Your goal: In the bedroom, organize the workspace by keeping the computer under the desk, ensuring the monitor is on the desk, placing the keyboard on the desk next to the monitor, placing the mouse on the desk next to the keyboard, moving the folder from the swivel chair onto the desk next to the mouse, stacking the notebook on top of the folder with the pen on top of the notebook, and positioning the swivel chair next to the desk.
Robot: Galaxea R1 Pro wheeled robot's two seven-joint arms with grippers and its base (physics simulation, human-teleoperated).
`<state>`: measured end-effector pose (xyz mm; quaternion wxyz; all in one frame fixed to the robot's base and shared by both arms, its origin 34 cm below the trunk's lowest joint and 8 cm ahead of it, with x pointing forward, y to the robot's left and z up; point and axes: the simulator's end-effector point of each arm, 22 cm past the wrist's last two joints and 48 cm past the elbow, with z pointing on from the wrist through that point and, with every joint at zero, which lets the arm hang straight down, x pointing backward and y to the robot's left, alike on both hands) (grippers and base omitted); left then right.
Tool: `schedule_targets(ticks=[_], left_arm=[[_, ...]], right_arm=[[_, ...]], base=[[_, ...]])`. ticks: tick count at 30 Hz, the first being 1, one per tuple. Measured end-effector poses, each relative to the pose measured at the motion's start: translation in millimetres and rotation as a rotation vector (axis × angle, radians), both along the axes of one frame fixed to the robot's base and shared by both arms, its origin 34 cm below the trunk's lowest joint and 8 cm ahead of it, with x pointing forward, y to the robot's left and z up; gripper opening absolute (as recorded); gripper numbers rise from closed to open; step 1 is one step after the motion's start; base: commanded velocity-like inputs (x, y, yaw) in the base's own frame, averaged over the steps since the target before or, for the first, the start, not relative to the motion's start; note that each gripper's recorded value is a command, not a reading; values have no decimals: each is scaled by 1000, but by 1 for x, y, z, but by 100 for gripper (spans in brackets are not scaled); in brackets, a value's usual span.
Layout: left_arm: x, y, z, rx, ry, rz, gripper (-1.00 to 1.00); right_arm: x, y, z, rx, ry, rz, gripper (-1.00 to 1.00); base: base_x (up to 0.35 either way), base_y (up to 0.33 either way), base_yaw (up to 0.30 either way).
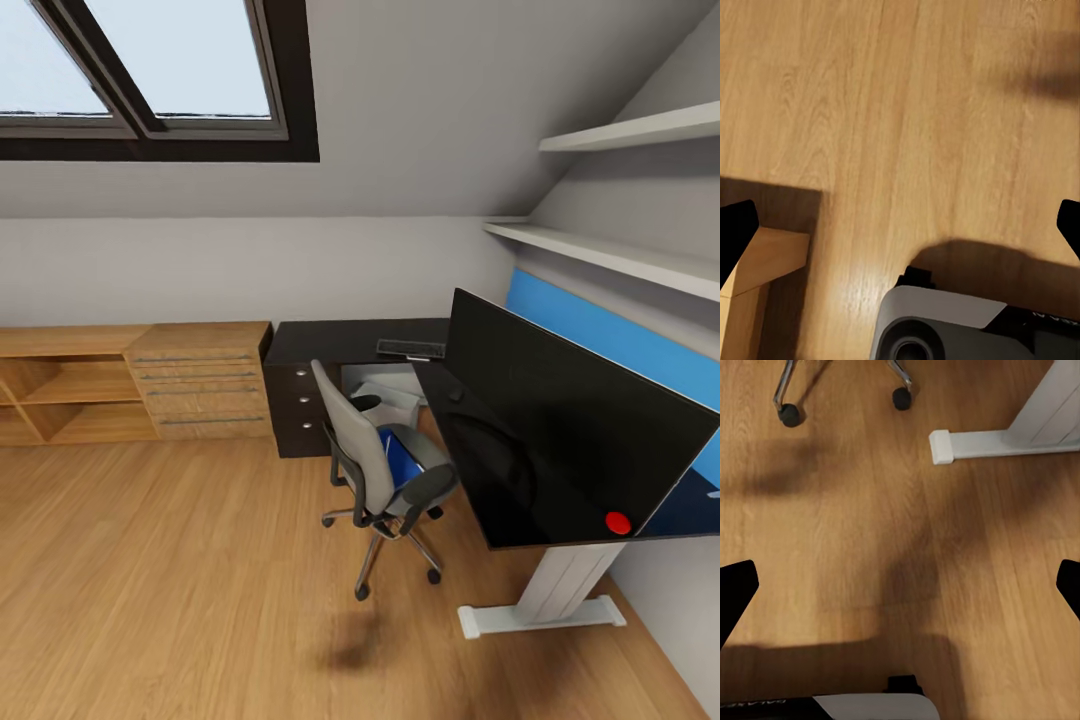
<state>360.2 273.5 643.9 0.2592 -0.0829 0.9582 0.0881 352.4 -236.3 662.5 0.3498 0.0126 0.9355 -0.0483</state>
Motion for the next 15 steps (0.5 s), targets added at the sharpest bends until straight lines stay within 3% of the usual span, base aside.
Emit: schedule_targets(ticks=[15], left_arm=[[7,-3,-11,-3,-3,-1,100]], right_arm=[[6,-1,-11,-2,-1,-1,100]], base=[[0,0,1]])
